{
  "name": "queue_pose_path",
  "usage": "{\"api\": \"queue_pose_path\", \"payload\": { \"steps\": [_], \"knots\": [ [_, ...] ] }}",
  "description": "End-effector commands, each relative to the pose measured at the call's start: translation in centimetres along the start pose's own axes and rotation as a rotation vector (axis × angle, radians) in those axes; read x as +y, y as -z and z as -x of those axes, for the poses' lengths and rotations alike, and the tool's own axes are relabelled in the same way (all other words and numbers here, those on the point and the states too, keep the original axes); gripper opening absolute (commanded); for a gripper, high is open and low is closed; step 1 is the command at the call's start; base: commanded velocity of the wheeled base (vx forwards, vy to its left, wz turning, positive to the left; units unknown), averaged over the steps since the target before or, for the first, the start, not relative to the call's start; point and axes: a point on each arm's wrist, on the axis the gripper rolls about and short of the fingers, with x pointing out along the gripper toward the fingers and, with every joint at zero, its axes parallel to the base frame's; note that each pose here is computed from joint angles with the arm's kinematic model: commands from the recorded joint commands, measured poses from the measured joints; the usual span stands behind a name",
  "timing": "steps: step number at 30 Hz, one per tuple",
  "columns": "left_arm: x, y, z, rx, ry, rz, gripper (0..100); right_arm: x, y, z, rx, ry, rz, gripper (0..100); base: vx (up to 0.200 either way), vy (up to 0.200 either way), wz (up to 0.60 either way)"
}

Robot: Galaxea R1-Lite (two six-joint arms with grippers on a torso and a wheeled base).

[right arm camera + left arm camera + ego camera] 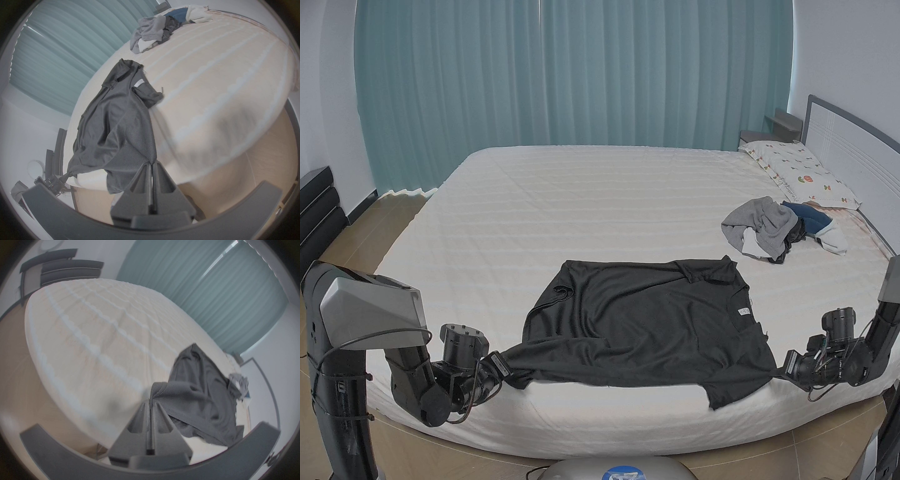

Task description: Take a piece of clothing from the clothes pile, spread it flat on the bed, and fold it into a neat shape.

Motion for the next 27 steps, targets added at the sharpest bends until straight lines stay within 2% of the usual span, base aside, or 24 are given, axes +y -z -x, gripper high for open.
{"api": "queue_pose_path", "payload": {
  "steps": [1, 7, 13, 18, 19, 20, 24, 27],
  "knots": [
    [-1.0, 1.1, 3.1, 0.077, 0.002, -0.092, 0, -1.7, 0.3, 3.2, -0.009, 0.05, 0.015, 0, 0.0, 0.0, 0.0],
    [-0.7, 2.1, 4.3, 0.169, -0.063, -0.163, 0, -2.9, 0.7, 4.0, 0.059, 0.109, 0.026, 0, 0.0, 0.0, 0.0],
    [-0.9, 3.5, 3.9, 0.22, -0.066, -0.202, 0, -3.4, 0.9, 3.3, 0.086, 0.144, 0.041, 0, 0.0, 0.0, 0.0],
    [-0.9, 3.8, 3.9, 0.256, -0.047, -0.2, 0, -3.5, 0.7, 2.3, 0.104, 0.151, 0.045, 0, 0.0, 0.0, 0.0],
    [-1.0, 3.9, 3.9, 0.264, -0.041, -0.199, 0, -3.5, 0.6, 2.1, 0.105, 0.15, 0.047, 100, 0.0, 0.0, 0.0],
    [-0.9, 3.9, 3.9, 0.274, -0.033, -0.196, 100, -3.6, 0.5, 1.8, 0.106, 0.148, 0.046, 100, 0.0, 0.0, 0.0],
    [-1.2, 3.8, 3.8, 0.272, -0.023, -0.18, 100, -3.6, -0.4, 1.1, 0.089, 0.14, 0.037, 100, 0.0, 0.0, 0.0],
    [-1.4, 3.3, 3.8, 0.256, -0.012, -0.167, 100, -2.8, -2.1, 1.1, 0.024, 0.099, -0.037, 100, 0.0, 0.0, 0.0]
  ]
}}
